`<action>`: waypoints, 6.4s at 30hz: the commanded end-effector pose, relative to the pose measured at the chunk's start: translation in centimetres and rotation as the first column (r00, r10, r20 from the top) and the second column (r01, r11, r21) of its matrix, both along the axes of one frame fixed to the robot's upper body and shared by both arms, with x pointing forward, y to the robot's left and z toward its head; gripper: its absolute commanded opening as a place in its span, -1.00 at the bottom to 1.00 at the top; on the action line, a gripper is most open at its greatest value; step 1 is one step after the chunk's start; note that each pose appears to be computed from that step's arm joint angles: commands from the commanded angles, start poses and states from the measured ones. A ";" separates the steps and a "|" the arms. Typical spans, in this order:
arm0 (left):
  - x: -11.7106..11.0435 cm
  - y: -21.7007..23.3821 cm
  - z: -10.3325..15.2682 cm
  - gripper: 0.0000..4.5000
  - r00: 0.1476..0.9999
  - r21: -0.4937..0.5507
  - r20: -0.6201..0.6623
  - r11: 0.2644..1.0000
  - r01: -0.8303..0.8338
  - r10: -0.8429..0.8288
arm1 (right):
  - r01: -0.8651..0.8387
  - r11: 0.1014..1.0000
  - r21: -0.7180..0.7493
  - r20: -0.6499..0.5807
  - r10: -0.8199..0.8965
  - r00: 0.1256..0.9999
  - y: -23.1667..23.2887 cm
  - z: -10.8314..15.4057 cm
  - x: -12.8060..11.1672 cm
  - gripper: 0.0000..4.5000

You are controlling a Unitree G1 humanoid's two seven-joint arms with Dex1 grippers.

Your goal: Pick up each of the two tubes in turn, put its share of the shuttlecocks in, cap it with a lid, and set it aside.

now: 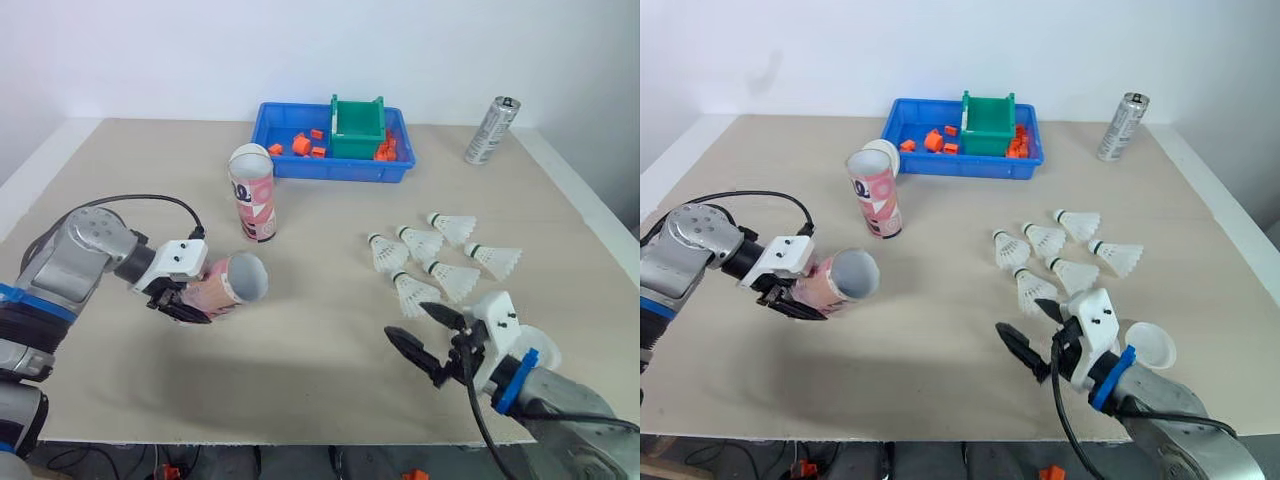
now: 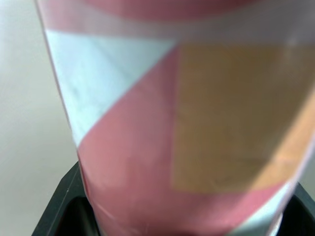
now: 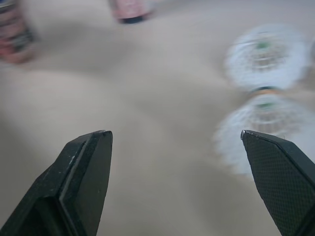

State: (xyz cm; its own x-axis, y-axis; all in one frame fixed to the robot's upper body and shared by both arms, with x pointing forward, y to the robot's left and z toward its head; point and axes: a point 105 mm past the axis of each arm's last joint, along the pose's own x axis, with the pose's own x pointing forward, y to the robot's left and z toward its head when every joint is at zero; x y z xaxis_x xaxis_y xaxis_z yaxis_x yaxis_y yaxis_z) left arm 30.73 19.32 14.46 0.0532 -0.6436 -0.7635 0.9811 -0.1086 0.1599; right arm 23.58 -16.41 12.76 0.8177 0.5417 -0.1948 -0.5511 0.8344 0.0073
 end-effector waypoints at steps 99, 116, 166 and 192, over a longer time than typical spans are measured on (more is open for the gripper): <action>-1.1 -2.6 0.0 0.31 0.999 -0.122 -0.044 0.992 0.022 -0.028 | -0.108 0.987 -0.119 0.216 0.132 0.968 4.3 4.4 4.6 0.42; -1.1 -2.4 0.1 0.31 0.999 -0.124 -0.042 0.992 0.009 -0.015 | 0.044 0.980 -0.193 0.166 -0.012 0.986 4.5 -0.5 9.2 0.42; -1.5 -2.8 0.8 0.31 0.999 -0.159 -0.047 0.987 -0.013 0.005 | -0.444 0.436 -0.783 0.366 0.900 0.238 11.6 9.6 0.8 -0.97; -1.5 -3.5 0.5 0.31 0.999 -0.176 -0.049 0.984 -0.010 0.001 | -0.511 0.578 -0.636 0.376 0.811 0.449 9.6 11.3 3.7 0.52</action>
